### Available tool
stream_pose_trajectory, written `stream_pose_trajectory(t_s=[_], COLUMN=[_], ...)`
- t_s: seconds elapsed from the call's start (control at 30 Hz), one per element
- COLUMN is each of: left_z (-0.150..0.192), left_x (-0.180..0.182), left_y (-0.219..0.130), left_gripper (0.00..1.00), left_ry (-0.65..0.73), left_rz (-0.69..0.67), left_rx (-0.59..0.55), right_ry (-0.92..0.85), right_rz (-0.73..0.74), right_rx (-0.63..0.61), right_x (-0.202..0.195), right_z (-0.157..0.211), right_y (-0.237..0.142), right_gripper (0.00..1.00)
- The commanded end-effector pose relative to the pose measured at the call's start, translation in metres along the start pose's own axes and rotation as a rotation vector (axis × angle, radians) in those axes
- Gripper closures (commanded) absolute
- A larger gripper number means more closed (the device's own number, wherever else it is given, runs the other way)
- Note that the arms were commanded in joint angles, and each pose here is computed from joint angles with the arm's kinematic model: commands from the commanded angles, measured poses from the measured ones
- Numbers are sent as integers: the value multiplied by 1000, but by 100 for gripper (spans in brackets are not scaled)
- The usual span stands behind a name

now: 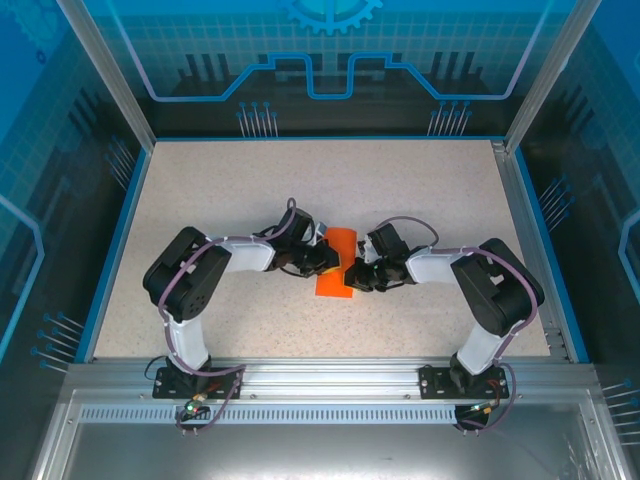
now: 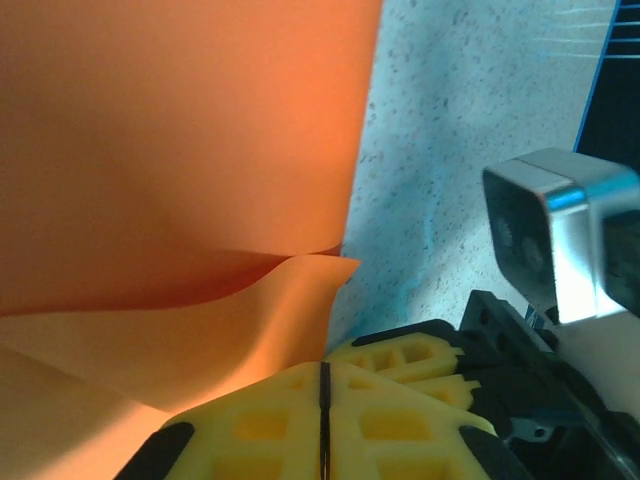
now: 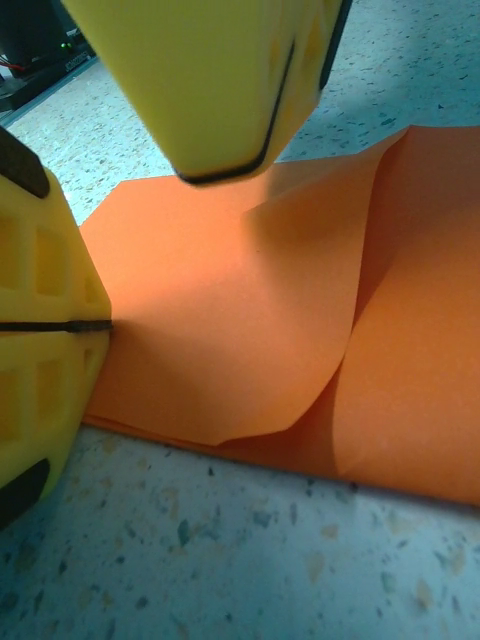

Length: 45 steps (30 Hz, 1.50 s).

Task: Fold a paper plane with a square sheet of paper (pick it up from the middle)
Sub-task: Fold the triangle a second time at the center of the table.

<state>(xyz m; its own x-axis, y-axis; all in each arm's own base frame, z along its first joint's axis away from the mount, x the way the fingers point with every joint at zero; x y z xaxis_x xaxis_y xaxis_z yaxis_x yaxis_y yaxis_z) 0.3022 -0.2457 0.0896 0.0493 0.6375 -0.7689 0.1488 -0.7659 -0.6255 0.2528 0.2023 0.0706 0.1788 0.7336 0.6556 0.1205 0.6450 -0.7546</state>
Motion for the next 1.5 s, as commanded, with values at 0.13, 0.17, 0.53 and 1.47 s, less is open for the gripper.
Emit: stream_pose_trajectory(t_s=[0.13,0.17,0.53,1.47], left_z=[17,18,22,-14], left_x=[4,5,24,49], left_y=[10,11,19,-3], left_gripper=[100,100,100,100], left_ry=[-20,-23,-43,-27], left_rz=[1,-4,-67,-166], left_rx=[45,43,32,-81], right_ry=[38,38,37,0], right_rz=[113,113,132,223], right_rx=[19,19,22,59], right_x=[-21,-21,-23,-30], right_z=[8,8,9,13], right_y=[5,5,4,0], right_gripper=[92,92,92,93])
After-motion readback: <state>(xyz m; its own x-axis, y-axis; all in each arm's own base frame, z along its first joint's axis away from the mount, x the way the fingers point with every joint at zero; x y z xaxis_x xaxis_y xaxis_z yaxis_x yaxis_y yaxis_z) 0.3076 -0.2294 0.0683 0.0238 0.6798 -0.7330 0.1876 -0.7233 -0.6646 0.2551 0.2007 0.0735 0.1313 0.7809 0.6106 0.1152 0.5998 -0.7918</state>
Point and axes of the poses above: each hand's point on the last joint's axis, 136 mm out from that joint toward the fingers, its own y axis out along the fingers, its own x axis along the line the jaws close on, z = x × y, the point moved 8 cm from there along -y, back along the fingers, and after that the axes turned 9 degrees about y, right-handed, at the moved point
